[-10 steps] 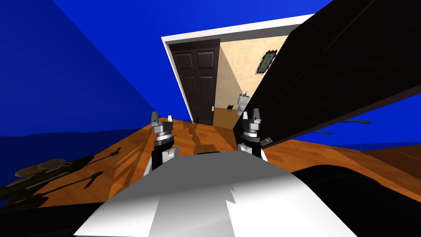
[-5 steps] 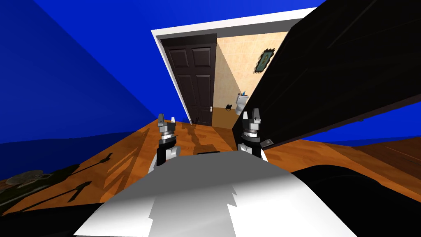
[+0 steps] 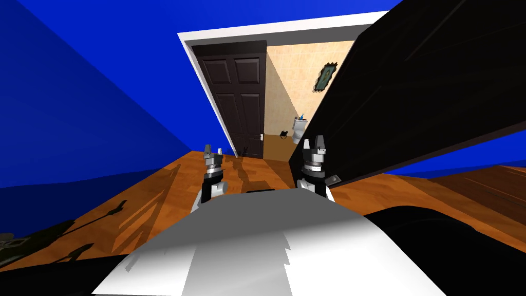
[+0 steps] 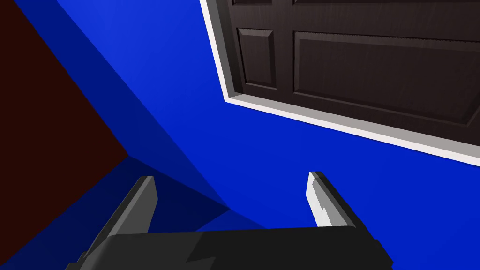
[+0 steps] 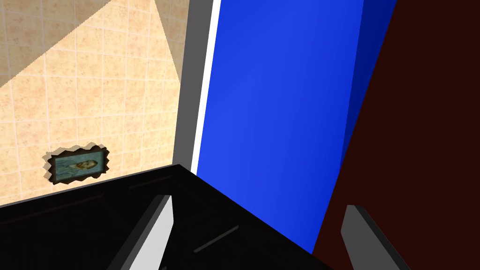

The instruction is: Pull the door open

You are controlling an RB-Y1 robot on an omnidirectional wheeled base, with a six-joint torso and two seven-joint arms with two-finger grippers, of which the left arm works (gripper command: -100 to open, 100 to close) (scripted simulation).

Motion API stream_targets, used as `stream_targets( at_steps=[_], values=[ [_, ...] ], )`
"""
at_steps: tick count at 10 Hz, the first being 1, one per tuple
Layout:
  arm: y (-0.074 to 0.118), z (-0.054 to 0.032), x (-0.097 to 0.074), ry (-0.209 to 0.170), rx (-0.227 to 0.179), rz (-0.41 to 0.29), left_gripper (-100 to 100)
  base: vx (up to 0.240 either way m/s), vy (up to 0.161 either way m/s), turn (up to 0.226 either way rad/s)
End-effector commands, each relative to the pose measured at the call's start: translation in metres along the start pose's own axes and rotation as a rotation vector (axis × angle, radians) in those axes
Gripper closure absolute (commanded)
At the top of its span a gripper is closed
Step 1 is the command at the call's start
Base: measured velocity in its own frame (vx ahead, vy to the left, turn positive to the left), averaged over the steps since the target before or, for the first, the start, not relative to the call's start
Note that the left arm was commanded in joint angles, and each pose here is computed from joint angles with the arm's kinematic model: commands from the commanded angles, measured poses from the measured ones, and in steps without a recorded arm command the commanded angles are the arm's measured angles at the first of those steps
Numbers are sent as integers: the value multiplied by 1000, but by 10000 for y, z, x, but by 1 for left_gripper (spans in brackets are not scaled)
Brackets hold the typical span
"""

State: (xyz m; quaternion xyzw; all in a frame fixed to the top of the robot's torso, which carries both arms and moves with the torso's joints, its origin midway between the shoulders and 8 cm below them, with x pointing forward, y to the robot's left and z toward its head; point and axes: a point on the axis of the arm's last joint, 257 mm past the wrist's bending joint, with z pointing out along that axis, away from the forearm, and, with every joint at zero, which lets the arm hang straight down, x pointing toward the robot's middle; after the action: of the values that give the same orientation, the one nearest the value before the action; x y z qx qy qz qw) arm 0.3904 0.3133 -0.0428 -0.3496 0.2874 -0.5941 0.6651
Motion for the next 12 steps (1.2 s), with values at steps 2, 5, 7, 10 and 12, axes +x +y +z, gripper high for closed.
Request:
stream_targets(
  at_steps=[2, 5, 7, 10, 12],
  values=[
    [236, -19, -14, 0, -32, -3, -100, 85, -25, -76],
    [507, -54, -27, -1, -69, -5, -100, 97, -24, -80],
    [673, -73, -33, -1, -91, -7, -100, 108, -28, -83],
    [973, -134, -52, -4, -136, -8, -100, 108, -27, -94],
    [1160, -174, -62, -6, -164, -8, -100, 101, -20, -88]
  ],
)
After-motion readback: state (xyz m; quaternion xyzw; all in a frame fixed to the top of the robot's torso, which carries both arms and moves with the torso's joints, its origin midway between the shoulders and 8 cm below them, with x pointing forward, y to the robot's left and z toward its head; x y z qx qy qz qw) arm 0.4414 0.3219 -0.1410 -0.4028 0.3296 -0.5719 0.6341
